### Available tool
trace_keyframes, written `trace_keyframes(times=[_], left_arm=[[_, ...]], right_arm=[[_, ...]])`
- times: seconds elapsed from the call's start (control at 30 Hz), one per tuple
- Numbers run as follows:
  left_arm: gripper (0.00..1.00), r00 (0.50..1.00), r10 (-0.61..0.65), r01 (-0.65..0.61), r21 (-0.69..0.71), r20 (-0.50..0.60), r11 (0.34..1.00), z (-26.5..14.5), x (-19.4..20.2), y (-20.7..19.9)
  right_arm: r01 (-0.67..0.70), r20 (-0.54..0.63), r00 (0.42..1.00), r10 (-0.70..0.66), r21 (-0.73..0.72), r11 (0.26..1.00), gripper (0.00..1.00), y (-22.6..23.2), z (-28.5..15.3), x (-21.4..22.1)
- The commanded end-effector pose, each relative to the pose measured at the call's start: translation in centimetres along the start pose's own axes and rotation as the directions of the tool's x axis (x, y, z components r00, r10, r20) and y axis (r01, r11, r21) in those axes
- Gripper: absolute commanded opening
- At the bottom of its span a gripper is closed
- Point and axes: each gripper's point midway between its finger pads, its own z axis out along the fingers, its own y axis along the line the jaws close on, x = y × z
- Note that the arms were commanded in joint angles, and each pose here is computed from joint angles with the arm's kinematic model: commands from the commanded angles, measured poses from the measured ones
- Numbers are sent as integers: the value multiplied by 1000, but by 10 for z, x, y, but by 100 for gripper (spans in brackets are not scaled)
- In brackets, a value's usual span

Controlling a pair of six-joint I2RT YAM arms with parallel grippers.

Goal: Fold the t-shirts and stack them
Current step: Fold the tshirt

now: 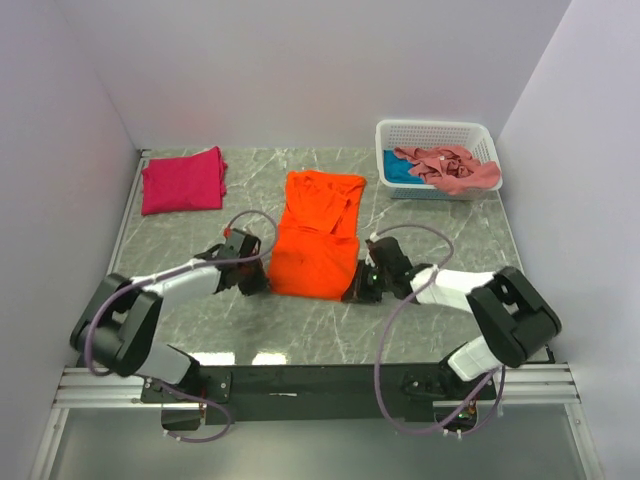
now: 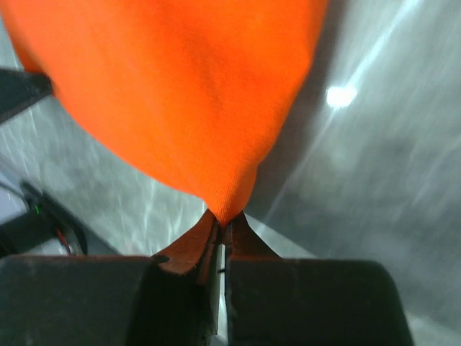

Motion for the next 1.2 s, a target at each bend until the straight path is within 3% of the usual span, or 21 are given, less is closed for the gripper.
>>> trace_keyframes(times=[0.0,0.07,0.13,0.2,0.33,0.4,0.53,0.67,0.77,0.87,0.97,1.07,1.17], left_arm=[[1,996,-30,17,-156,-84,988,-21,45,47],[1,990,-47,16,-220,-137,975,-40,77,62],[1,985,-53,21,-190,-162,982,-61,94,58],[1,980,-61,44,-91,-190,995,-80,103,34],[1,996,-30,32,23,-85,999,-117,66,-12],[1,999,9,-8,15,-39,1000,-124,49,-23],[1,983,48,-57,48,178,997,-133,-21,-70],[1,952,-2,-12,43,307,999,-116,-95,-93],[1,921,-3,-22,59,389,998,-121,-139,-119],[1,917,-3,-9,30,398,1000,-105,-171,-130],[1,941,19,-22,3,338,1000,-63,-186,-134],[1,934,17,-8,-27,357,1000,-49,-212,-137],[1,939,17,1,-52,343,999,-9,-235,-136]], right_arm=[[11,-108,994,-8,27,1000,0,-8,-20,54],[-7,-155,988,6,-10,1000,0,0,-36,80],[-37,-235,971,35,-1,999,0,-4,-48,114],[-36,-233,972,22,-54,998,0,10,-64,115],[55,-130,990,-63,-59,997,0,32,-103,86],[63,-48,997,-67,-75,995,0,44,-119,55],[62,91,994,-51,-121,991,0,51,-128,-9],[141,231,969,-94,-199,970,0,91,-143,-77],[145,243,965,-99,-179,973,0,89,-139,-111],[91,217,975,-38,-241,966,0,81,-129,-136],[46,184,983,12,-307,951,0,72,-119,-159],[5,139,989,40,-313,950,0,57,-98,-182],[-61,99,991,96,-312,948,0,36,-73,-208]])
